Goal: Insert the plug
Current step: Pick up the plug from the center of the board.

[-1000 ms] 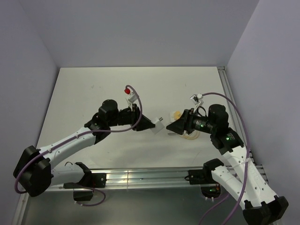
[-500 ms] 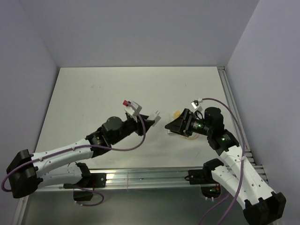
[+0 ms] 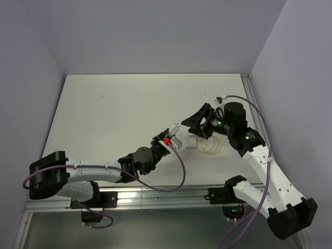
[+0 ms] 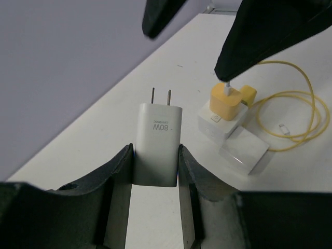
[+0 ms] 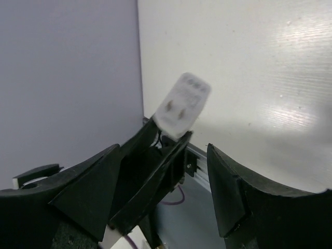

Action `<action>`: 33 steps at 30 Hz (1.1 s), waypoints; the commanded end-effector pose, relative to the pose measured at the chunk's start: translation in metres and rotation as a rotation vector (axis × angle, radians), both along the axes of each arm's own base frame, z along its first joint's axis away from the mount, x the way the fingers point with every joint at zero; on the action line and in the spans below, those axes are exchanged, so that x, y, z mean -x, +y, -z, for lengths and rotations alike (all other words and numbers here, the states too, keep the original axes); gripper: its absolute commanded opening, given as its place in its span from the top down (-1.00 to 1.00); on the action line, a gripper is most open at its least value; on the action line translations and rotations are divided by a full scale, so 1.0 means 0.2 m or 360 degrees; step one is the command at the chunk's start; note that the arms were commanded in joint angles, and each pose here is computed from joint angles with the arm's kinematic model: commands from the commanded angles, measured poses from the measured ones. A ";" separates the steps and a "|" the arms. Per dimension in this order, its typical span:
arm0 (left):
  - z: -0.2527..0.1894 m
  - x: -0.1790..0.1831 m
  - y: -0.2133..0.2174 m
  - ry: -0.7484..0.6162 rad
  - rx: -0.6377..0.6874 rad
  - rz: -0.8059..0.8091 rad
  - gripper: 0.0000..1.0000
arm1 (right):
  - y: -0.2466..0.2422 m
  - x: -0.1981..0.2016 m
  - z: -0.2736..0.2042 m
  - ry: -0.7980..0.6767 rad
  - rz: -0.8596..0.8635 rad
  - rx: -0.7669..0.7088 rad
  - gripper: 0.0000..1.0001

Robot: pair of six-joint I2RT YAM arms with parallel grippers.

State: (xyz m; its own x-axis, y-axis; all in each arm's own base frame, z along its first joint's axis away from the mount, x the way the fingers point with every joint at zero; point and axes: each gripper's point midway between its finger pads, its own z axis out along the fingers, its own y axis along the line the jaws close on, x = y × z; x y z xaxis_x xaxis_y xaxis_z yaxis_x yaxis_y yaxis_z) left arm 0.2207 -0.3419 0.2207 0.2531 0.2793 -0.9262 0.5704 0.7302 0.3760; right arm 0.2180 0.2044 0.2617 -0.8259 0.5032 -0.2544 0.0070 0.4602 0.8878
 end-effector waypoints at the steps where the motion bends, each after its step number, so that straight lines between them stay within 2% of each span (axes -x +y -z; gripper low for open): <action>1: -0.24 0.00 0.03 -0.0207 0.0123 -0.0101 0.99 | 0.01 0.00 0.02 0.0001 -0.0076 0.0092 -0.47; 7: -0.18 0.07 -0.05 -0.0328 -0.0091 -0.0117 0.99 | 0.04 -0.01 0.07 0.0072 -0.0144 0.0087 -0.46; 12: -0.15 0.11 -0.10 -0.0346 -0.0122 -0.0074 0.99 | 0.04 0.00 0.02 0.0045 -0.0156 0.0097 -0.46; 17: -0.18 0.13 -0.13 -0.0388 -0.0159 -0.0080 0.99 | 0.05 0.02 0.10 0.0127 -0.0194 0.0143 -0.45; 23: -0.18 0.14 -0.18 -0.0442 -0.0219 -0.0090 0.99 | 0.08 0.03 0.10 0.0121 -0.0226 0.0173 -0.44; 26: -0.16 0.16 -0.20 -0.0454 -0.0244 -0.0076 0.99 | 0.10 0.03 0.09 0.0110 -0.0255 0.0144 -0.35; 29: -0.16 0.17 -0.21 -0.0460 -0.0262 -0.0070 0.99 | 0.13 0.04 0.09 0.0104 -0.0288 0.0126 -0.16; 30: -0.16 0.18 -0.22 -0.0459 -0.0265 -0.0067 0.99 | 0.13 0.04 0.09 0.0100 -0.0288 0.0123 -0.02; 32: -0.15 0.18 -0.22 -0.0452 -0.0288 -0.0049 0.99 | 0.14 0.05 0.09 0.0096 -0.0306 0.0112 0.11; 33: -0.15 0.18 -0.23 -0.0448 -0.0282 -0.0051 0.99 | 0.15 0.05 0.08 0.0078 -0.0313 0.0095 0.30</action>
State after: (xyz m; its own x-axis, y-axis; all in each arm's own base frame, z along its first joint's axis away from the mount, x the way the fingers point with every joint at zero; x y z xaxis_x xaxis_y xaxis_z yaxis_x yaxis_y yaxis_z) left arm 0.1905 -0.3747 0.2230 0.4550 0.5205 -0.7225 0.3929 0.6108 0.6874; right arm 0.2086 0.2207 0.2182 -0.9172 0.3560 -0.1792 0.0601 0.5679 0.8209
